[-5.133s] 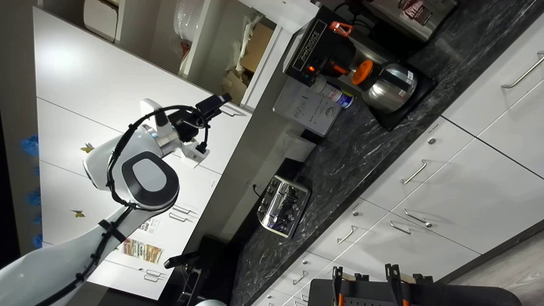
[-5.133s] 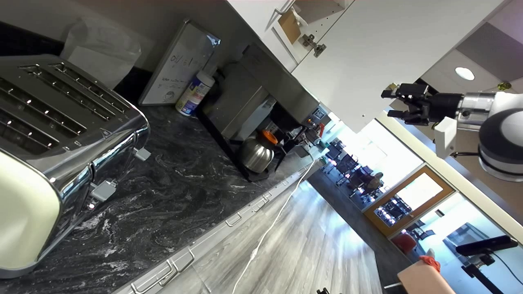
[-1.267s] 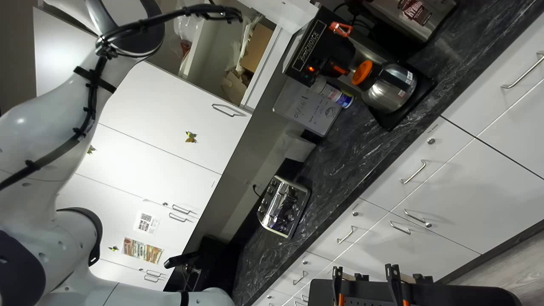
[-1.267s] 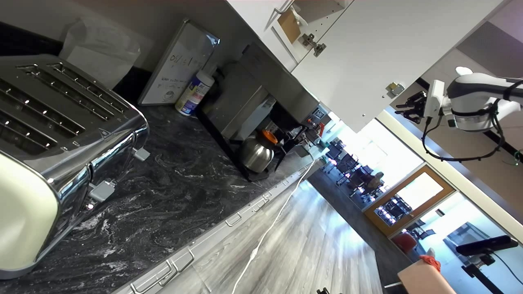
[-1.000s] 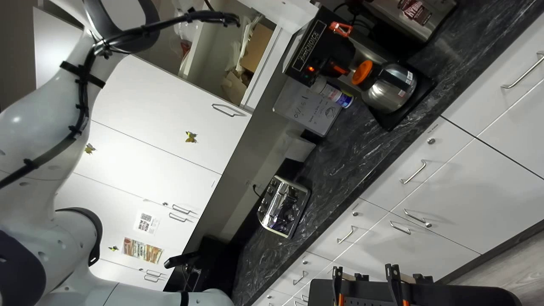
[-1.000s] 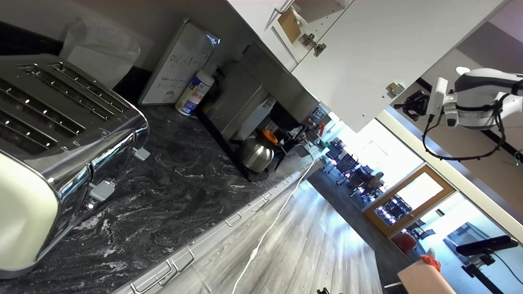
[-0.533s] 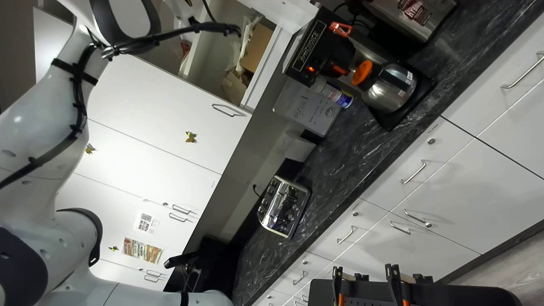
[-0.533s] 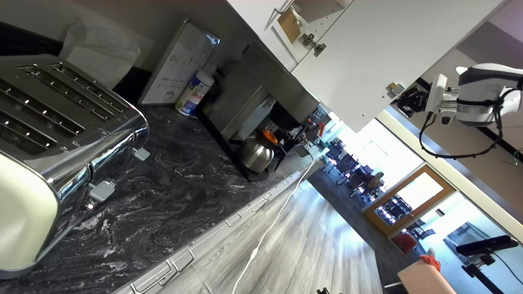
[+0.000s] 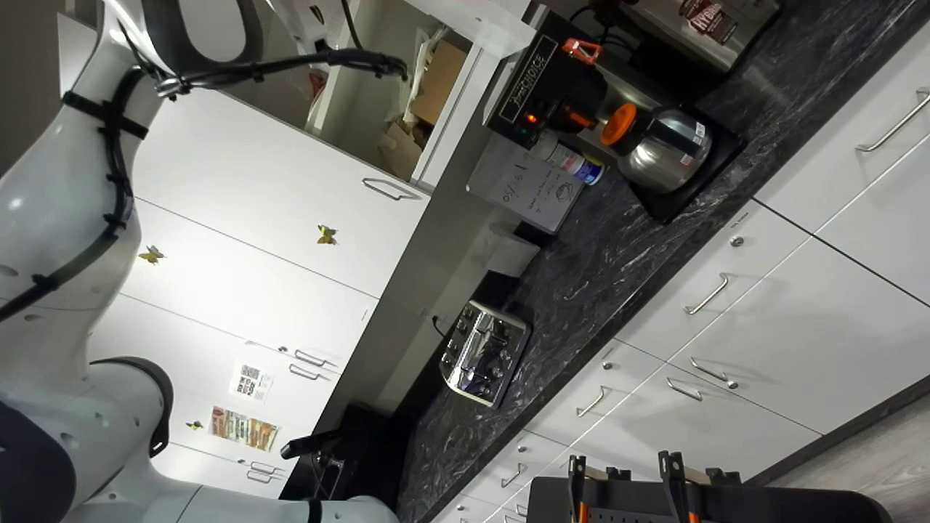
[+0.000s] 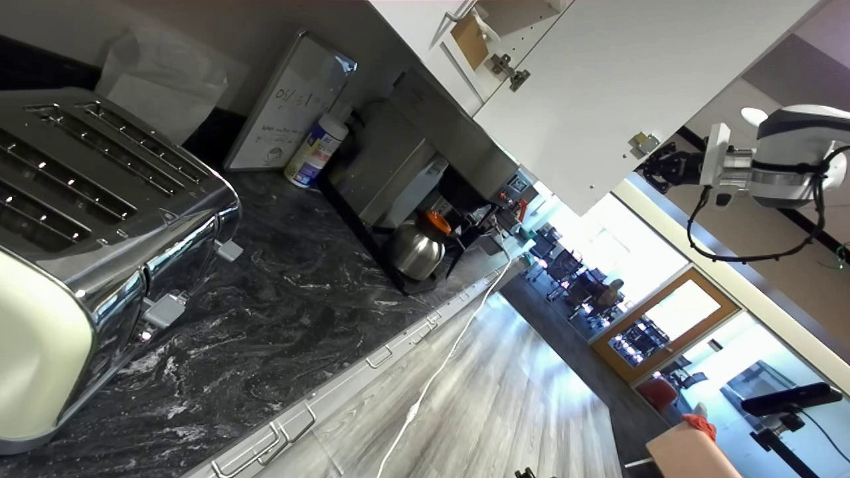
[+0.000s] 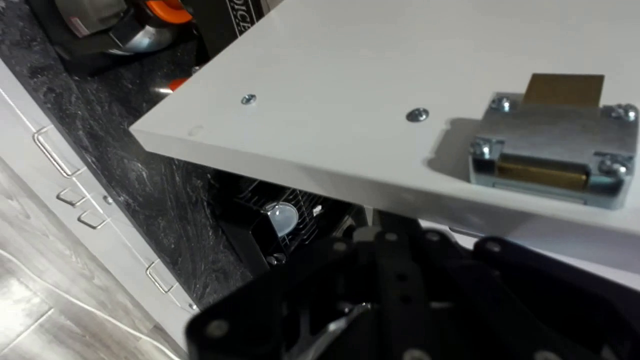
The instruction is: Close the open upper cabinet door
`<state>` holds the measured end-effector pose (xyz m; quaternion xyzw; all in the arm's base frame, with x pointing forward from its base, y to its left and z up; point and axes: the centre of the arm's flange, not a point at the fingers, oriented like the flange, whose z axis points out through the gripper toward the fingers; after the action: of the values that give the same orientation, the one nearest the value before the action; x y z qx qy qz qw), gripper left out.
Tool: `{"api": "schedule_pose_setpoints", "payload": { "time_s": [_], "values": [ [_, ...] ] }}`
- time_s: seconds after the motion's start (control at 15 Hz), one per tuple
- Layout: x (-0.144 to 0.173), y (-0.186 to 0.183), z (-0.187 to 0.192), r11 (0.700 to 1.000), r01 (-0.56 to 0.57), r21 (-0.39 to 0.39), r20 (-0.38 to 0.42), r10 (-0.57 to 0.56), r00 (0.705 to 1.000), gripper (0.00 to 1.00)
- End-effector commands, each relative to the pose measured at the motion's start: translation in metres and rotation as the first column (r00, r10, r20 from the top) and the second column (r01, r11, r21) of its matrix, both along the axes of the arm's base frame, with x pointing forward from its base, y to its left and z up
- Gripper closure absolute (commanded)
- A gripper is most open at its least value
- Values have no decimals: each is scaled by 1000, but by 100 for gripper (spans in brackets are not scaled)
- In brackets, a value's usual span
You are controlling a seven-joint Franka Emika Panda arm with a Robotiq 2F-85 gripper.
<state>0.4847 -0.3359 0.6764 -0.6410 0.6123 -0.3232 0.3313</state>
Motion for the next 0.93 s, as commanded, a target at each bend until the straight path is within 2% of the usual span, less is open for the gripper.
{"api": "schedule_pose_setpoints", "payload": {
  "time_s": [0.0, 0.13, 0.33, 0.6, 0.73, 0.87],
  "values": [
    [-7, 16, 5, 990, -127, 66, -36, 129, 991, 100],
    [-13, 28, 4, 976, -191, 101, -66, 198, 978, 100],
    [-19, 51, 3, 940, -307, 147, -101, 323, 941, 100],
    [-26, 87, 1, 869, -460, 184, -137, 486, 863, 100],
    [-30, 110, -3, 825, -536, 178, -146, 561, 815, 100],
    [-32, 133, -7, 783, -607, 136, -140, 622, 770, 100]
  ]
}}
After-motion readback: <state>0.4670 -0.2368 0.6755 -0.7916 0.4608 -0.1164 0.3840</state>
